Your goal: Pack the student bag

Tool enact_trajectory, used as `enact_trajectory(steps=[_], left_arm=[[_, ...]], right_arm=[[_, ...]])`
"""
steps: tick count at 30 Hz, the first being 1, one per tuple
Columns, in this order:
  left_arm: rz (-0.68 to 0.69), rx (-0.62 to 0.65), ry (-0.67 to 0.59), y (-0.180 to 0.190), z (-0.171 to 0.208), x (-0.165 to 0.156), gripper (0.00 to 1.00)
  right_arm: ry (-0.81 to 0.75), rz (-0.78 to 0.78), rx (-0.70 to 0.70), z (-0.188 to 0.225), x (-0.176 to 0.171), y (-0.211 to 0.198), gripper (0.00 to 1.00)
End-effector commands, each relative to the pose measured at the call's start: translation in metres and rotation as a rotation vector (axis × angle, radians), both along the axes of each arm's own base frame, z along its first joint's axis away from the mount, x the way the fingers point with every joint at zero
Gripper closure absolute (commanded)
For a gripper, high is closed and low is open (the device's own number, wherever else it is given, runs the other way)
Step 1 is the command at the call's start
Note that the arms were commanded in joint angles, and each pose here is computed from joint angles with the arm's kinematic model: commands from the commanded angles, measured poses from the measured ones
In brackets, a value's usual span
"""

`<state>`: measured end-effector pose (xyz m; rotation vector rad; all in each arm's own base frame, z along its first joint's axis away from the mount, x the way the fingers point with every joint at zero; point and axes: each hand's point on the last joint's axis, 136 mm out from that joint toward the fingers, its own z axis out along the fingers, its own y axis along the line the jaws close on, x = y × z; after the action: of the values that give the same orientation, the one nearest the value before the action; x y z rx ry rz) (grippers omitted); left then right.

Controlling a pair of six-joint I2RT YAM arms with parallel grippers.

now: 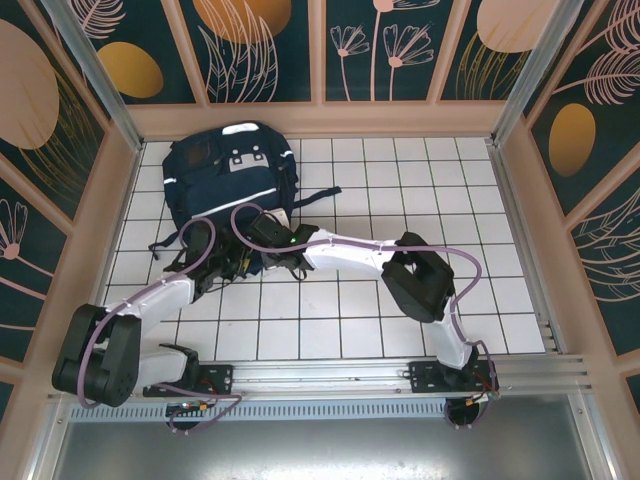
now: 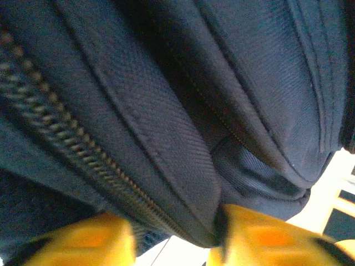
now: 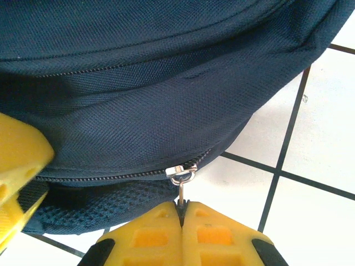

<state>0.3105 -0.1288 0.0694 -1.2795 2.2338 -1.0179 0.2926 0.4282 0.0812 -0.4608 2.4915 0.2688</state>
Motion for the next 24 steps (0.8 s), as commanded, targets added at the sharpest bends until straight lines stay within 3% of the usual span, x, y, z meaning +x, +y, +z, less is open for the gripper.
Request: enact_trajectory(steps=[1, 2, 3, 12, 24], left_arm=[[0.063, 0.049, -0.012, 0.009, 0.005, 0.011, 0.88], [0.066, 0.078, -0.007, 0.013, 0.006, 0.011, 0.99], [0.073, 0.102, 0.000, 0.017, 0.007, 0.010, 1.00], [0.099, 0.225, -0.038, 0.044, 0.032, -0.007, 1.00], [0.030, 0.191, -0.104, 0.055, 0.072, -0.020, 1.00]], right_arm=[[0.005, -0.009, -0.010, 0.000, -0.004, -0.003, 1.00], [0.001, -0.012, -0.015, 0.001, -0.003, -0.006, 1.00], [-0.001, -0.014, -0.018, 0.000, -0.002, -0.008, 1.00], [-0.031, -0.113, -0.064, -0.003, 0.030, -0.064, 1.00], [-0.107, -0.199, -0.095, -0.011, 0.115, -0.122, 1.00]])
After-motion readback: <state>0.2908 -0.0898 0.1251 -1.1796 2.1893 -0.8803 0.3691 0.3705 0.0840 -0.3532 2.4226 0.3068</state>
